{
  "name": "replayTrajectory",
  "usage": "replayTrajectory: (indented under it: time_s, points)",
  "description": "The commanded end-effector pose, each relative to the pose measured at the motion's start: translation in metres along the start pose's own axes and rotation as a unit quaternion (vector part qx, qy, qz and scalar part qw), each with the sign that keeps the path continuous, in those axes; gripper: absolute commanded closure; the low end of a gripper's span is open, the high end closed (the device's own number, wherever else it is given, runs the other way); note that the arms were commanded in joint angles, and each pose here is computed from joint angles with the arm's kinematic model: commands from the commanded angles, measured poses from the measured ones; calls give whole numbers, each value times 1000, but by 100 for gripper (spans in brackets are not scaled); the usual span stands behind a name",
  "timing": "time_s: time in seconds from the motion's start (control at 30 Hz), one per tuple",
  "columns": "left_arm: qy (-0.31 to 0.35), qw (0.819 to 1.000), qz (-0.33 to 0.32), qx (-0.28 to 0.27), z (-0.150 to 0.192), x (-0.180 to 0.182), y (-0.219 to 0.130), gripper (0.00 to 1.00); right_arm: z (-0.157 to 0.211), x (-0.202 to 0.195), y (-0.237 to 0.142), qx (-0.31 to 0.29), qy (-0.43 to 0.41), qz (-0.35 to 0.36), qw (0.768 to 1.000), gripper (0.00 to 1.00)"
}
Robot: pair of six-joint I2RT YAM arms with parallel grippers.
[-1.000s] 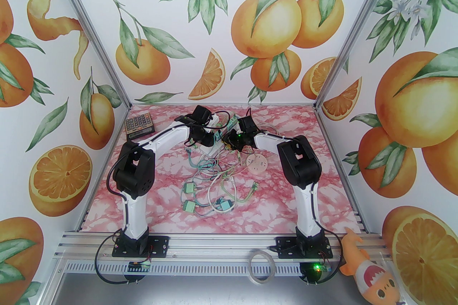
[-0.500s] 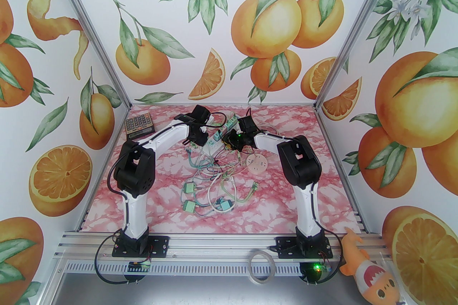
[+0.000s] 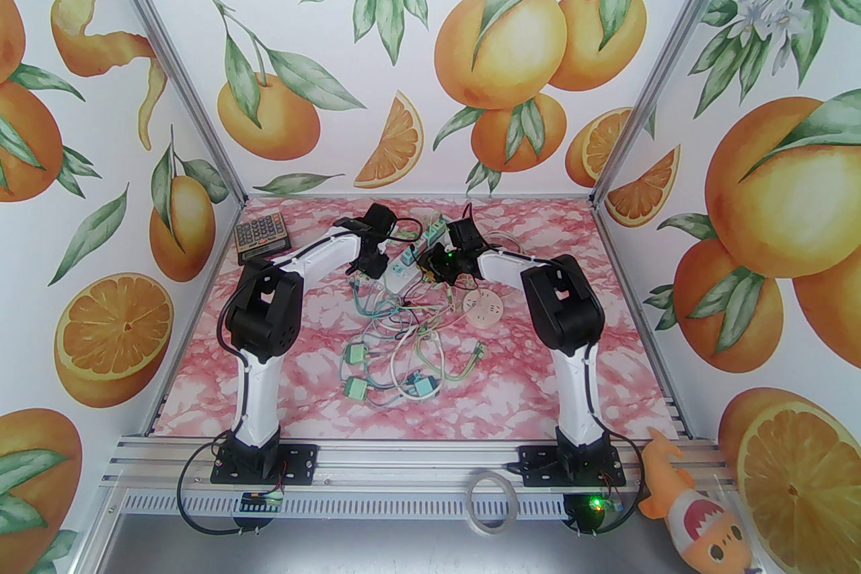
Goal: Pull the plug off the socket
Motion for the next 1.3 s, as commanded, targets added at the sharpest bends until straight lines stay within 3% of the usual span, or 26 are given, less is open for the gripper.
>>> replayTrajectory:
  time_s: [0.0,0.07,0.37,0.47,0.57,0.8,0.93,1.27]
  points:
    - [-8,1000,-5,2,-2,5,-2,45,19,-48,18,27,35,97,994,73]
    - [-15,1000,0,-2,-2,7,-8,37,19,-49,18,27,36,98,994,73]
    - [-72,997,31,-26,10,24,-47,35,18,-47,17,26,34,97,994,73]
    - [-102,993,38,-38,19,35,-64,27,18,-46,16,24,32,97,995,73]
    - [-132,988,48,-59,25,45,-82,26,18,-46,16,24,30,98,994,72]
    - [-130,964,168,-160,15,25,-125,34,15,-43,13,21,27,87,996,72]
    - [-103,957,201,-180,4,2,-123,38,11,-36,8,15,26,68,997,72]
    - [-60,958,226,-167,-25,-37,-78,44,-3,-17,-17,-9,17,23,1000,72]
Point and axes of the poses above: each hand's point on the last joint's axis, 136 mm out from that joint toward the fingers, its own y axis out along the fingers, its own x axis along the line the jaws close on, z = x × y, the point moved 9 cm from there along -y, back along the fingers, and after that the axes turned 1 degree about -y, right-handed, at the moved point
